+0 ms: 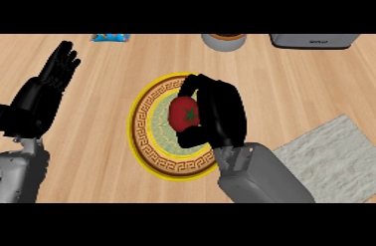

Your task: Pick the tomato from the placemat and place it in the plate

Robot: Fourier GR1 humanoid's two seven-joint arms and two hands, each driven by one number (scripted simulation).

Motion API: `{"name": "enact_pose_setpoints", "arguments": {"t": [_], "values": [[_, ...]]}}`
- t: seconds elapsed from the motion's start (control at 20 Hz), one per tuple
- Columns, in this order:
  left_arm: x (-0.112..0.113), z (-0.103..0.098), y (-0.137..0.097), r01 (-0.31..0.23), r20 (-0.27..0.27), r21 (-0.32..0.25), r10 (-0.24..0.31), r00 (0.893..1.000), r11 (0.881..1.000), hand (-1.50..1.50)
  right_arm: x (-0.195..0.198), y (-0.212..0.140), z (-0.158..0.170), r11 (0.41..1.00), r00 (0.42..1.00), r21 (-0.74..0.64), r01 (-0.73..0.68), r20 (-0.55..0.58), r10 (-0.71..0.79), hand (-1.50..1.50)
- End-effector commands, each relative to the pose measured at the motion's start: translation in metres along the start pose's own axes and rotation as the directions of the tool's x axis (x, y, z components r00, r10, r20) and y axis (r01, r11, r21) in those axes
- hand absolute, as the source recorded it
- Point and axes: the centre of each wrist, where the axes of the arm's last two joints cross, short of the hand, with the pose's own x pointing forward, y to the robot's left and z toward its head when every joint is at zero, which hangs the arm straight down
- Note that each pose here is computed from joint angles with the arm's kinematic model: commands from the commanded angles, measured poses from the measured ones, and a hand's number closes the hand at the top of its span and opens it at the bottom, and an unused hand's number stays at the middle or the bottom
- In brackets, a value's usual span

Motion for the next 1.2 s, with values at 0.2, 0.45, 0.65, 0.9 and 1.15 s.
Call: {"name": "enact_pose_setpoints", "arguments": {"t": [0.2,0.45,0.65,0.9,1.15], "values": [[0.012,-0.009,-0.004,0.003,0.028,-0.017,-0.002,1.000,1.000,0.00,-0.007,0.065,-0.042,0.996,0.996,0.029,-0.090,-0.026,0.091,1.50],[0.014,-0.012,-0.025,-0.015,0.008,-0.024,0.015,1.000,1.000,0.00,-0.035,0.082,-0.054,0.999,0.989,0.025,0.026,-0.146,-0.022,-1.50],[0.009,-0.007,-0.007,-0.025,0.013,-0.039,0.026,1.000,0.999,0.00,-0.024,0.083,-0.069,0.994,0.984,0.060,0.096,-0.158,-0.085,-1.50],[0.011,-0.015,-0.021,-0.004,0.029,-0.018,0.004,1.000,1.000,0.00,-0.030,0.089,-0.067,0.972,0.970,0.001,0.235,-0.070,-0.235,-1.50],[0.012,-0.010,-0.028,-0.022,0.012,-0.043,0.022,1.000,0.999,0.00,-0.022,0.077,-0.074,0.914,0.924,-0.156,0.374,-0.023,-0.382,-1.50]]}}
